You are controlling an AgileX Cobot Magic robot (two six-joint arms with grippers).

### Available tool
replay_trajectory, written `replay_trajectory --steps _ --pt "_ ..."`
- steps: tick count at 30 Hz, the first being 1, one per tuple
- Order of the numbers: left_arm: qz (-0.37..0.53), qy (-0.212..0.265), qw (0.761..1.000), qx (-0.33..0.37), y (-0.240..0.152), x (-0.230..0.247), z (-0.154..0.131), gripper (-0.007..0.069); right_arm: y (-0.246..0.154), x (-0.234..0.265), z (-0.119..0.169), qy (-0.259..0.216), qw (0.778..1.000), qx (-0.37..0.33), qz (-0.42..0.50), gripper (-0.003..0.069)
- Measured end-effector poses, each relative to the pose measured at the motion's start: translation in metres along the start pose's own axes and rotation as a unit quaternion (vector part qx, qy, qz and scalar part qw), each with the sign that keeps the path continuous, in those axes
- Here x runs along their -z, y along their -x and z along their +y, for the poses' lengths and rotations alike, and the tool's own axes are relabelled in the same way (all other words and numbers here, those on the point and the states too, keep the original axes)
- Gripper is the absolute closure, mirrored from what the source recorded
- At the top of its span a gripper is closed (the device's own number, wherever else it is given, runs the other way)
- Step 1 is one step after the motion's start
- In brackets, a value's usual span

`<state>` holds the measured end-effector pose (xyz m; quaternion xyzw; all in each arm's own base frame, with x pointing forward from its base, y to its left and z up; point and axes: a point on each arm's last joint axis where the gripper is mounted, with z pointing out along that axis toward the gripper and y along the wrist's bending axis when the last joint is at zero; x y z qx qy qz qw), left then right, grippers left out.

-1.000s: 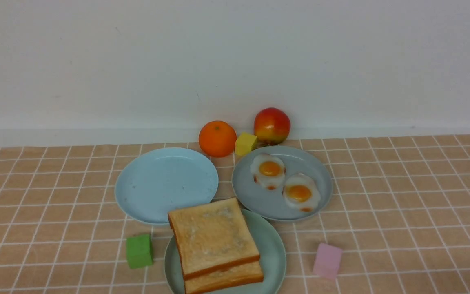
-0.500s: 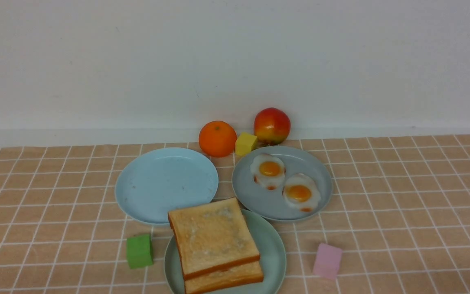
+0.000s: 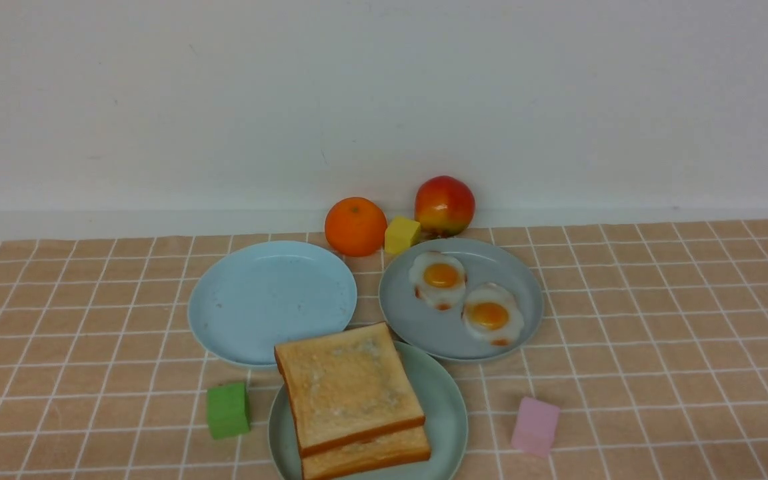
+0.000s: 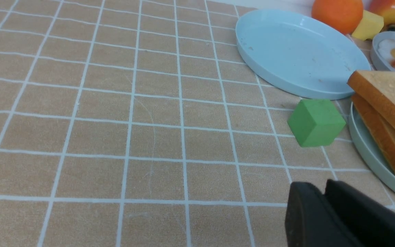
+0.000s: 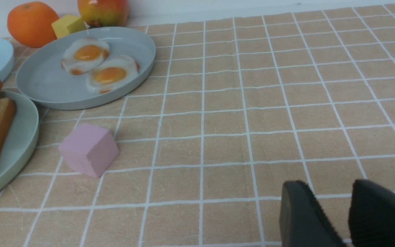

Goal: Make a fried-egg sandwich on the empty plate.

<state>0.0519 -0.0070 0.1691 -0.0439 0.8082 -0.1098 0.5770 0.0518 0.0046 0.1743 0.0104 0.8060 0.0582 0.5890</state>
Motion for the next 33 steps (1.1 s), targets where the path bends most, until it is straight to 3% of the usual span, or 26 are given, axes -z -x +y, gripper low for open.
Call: replay_trajectory --steps 33 --pt "0.000 0.000 1.000 0.000 0.0000 0.0000 0.0000 0.0504 0.0000 0.0000 0.0000 0.000 1.000 0.000 0.000 0.0420"
